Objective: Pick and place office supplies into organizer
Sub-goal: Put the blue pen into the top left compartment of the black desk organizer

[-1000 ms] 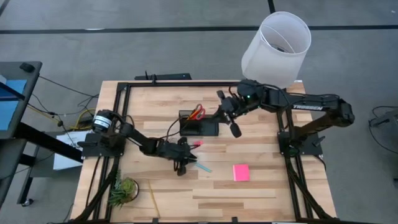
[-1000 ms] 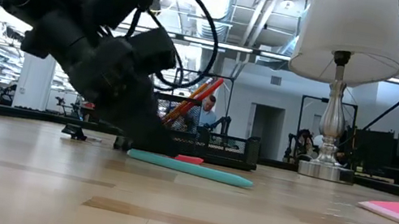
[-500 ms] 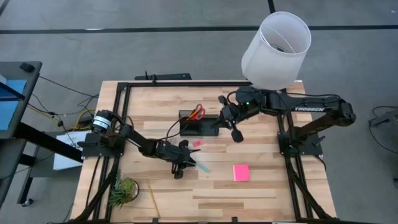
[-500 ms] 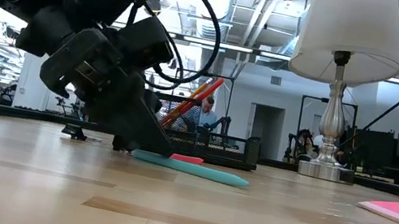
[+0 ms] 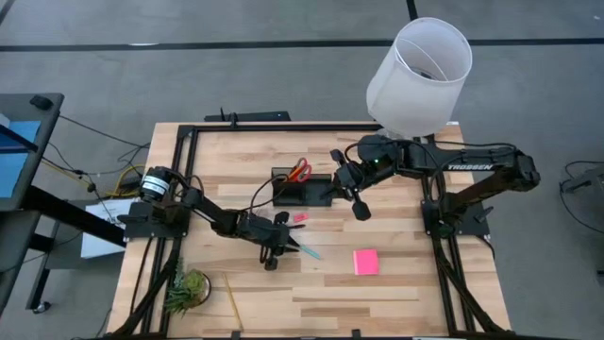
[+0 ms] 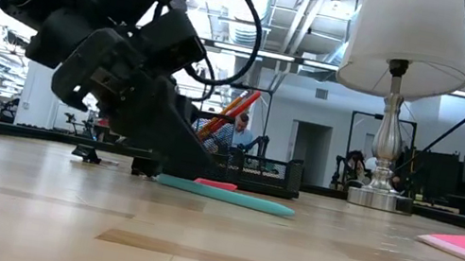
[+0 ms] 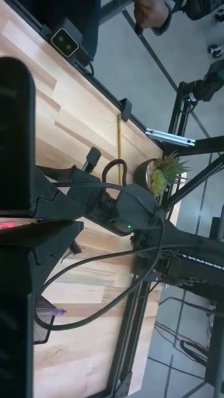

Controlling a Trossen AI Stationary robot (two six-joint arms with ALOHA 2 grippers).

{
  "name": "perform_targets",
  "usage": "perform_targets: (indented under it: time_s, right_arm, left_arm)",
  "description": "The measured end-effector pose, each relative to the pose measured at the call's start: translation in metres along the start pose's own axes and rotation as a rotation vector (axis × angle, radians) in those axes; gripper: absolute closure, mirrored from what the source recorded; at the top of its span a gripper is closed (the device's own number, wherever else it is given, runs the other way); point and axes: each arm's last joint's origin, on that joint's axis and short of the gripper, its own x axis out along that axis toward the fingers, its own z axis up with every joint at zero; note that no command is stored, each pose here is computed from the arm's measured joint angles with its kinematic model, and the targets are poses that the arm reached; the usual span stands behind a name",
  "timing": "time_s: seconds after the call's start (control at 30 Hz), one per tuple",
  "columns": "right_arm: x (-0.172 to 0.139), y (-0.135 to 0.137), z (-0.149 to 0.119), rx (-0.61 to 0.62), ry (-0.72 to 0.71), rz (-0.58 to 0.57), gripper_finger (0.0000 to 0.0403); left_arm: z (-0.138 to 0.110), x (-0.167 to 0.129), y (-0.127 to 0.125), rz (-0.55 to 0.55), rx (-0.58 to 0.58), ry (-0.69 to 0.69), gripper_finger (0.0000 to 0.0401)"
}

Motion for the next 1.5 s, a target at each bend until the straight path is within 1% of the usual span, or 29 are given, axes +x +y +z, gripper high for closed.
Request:
perform_targets:
  time_s: [0.13, 0.3, 0.37, 0.5, 0.6, 0.8, 0.9, 1.0, 1.1, 1.17, 1.23, 1.33, 1.5]
  right_arm:
    - [0.0, -0.001, 0.0, 0.0, 0.0, -0.002, 0.0403]
    - [0.0, -0.001, 0.0, 0.0, 0.0, -0.002, 0.0403]
    - [0.0, -0.001, 0.0, 0.0, 0.0, -0.002, 0.0403]
    - [0.0, -0.001, 0.0, 0.0, 0.0, -0.002, 0.0403]
    - [0.0, -0.001, 0.0, 0.0, 0.0, -0.002, 0.0403]
    - [0.0, -0.001, 0.0, 0.001, 0.001, -0.002, 0.0403]
    - [0.0, -0.001, 0.0, 0.001, 0.002, -0.001, 0.0403]
    - [0.0, 0.0, -0.001, 0.004, 0.009, 0.001, 0.0403]
    - [0.0, 0.0, -0.003, 0.012, 0.029, 0.006, 0.0403]
    - [0.0, 0.001, -0.004, 0.017, 0.042, 0.01, 0.0403]
    - [0.0, 0.001, -0.005, 0.021, 0.052, 0.013, 0.0403]
    - [0.0, 0.001, -0.007, 0.025, 0.064, 0.016, 0.0403]
    - [0.0, 0.001, -0.007, 0.026, 0.065, 0.016, 0.0403]
  left_arm:
    - [0.0, 0.0, 0.001, 0.004, 0.005, -0.002, 0.034]
    - [-0.004, 0.0, 0.009, 0.066, 0.014, 0.042, 0.034]
    - [-0.003, 0.0, 0.014, 0.074, 0.007, 0.038, 0.034]
    - [0.001, 0.001, 0.017, 0.032, -0.003, 0.03, 0.034]
    - [-0.001, 0.001, 0.017, 0.023, -0.004, 0.05, 0.034]
    - [-0.013, 0.009, 0.011, 0.011, -0.032, 0.071, 0.034]
    - [-0.022, 0.017, 0.011, 0.004, -0.06, 0.036, 0.034]
    - [-0.033, 0.027, 0.011, -0.016, -0.132, -0.021, 0.034]
    - [-0.039, 0.034, 0.005, 0.008, -0.177, -0.086, 0.034]
    - [-0.044, 0.036, -0.005, 0.058, -0.164, -0.098, 0.034]
    - [-0.047, 0.036, -0.016, 0.086, -0.152, -0.104, 0.034]
    - [-0.048, 0.035, -0.03, 0.073, -0.107, -0.095, 0.034]
    - [-0.039, 0.031, -0.035, 0.051, -0.118, -0.076, 0.034]
